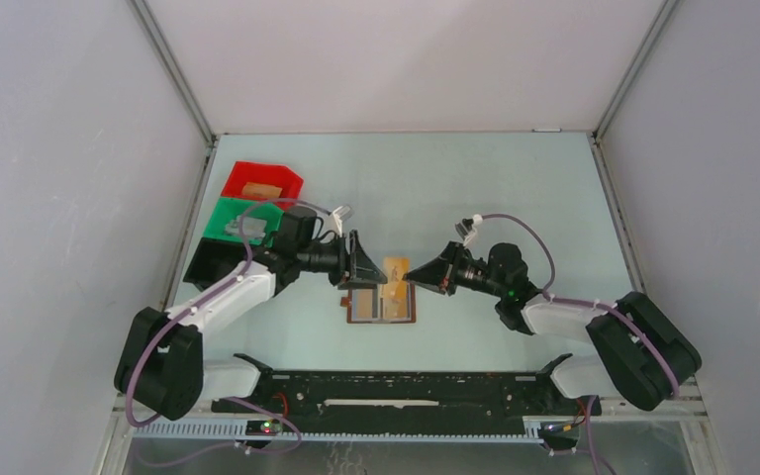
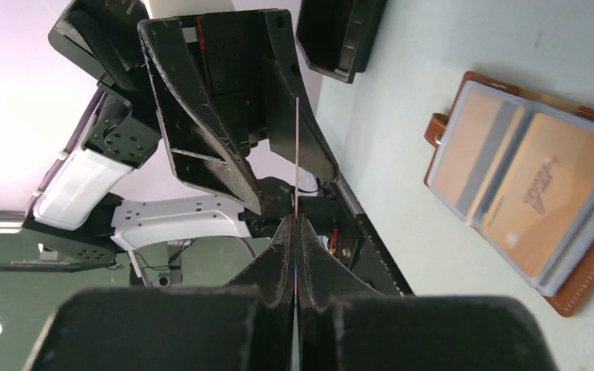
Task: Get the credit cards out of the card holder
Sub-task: Place the credit card in the storage box.
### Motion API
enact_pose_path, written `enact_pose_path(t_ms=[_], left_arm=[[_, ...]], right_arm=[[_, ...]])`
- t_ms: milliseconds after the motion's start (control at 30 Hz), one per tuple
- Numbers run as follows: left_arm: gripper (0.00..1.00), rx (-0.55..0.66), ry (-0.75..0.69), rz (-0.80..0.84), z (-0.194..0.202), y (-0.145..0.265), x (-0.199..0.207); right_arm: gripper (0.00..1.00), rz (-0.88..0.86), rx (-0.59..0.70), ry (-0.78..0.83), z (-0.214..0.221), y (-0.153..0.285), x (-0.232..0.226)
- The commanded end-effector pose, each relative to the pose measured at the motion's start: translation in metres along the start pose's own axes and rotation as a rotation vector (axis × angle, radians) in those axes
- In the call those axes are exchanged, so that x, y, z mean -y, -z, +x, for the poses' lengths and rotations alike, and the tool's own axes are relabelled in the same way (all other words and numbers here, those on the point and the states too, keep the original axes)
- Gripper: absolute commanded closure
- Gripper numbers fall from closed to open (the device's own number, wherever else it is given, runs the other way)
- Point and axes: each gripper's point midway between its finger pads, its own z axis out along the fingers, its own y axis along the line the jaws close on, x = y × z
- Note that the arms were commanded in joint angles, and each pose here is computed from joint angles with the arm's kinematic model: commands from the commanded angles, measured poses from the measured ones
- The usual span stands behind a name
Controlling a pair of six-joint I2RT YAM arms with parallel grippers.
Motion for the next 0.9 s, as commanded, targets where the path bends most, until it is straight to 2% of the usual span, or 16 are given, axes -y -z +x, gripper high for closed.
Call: enact_pose_path(t_ms=[0, 67, 300, 367, 433, 500, 533, 600, 733, 867], left_arm=[[0.43, 0.012, -0.057, 0.130, -0.004, 0.007, 0.031], [0.50, 0.015, -0.053, 0.137, -0.005, 0.006, 0.032], [0.99, 0.040, -0.027, 0.115, -0.010, 0.005, 0.028], [1.00, 0.053, -0.024, 0.108, -0.013, 0.006, 0.029], [1.00, 0.088, -0.026, 0.086, -0.021, 0.012, 0.030], [1.00, 0.141, -0.018, 0.053, -0.034, 0.025, 0.028], [1.00, 0.171, -0.008, 0.032, -0.042, 0.032, 0.026], [1.00, 0.253, 0.012, -0.026, -0.061, 0.054, 0.021], [1.00, 0.495, 0.046, -0.166, -0.115, 0.108, 0.008], [1.00, 0.781, 0.109, -0.316, -0.175, 0.169, -0.015]], right_arm=[[1.00, -0.126, -0.011, 0.030, -0.004, -0.012, -0.036], [1.00, -0.142, -0.025, 0.030, -0.001, -0.015, -0.039], [1.00, -0.142, -0.049, 0.005, 0.004, -0.022, -0.035], [1.00, -0.128, -0.050, -0.009, 0.003, -0.022, -0.031], [0.66, -0.105, -0.045, -0.021, 0.001, -0.020, -0.026], [0.40, -0.050, -0.009, -0.026, -0.005, -0.015, -0.015], [0.33, -0.012, 0.014, -0.016, -0.009, -0.012, -0.010], [0.30, 0.095, 0.065, 0.010, -0.018, -0.004, 0.003], [0.29, 0.297, 0.153, 0.071, -0.034, 0.024, 0.023], [0.29, 0.372, 0.185, 0.086, -0.041, 0.044, 0.031]])
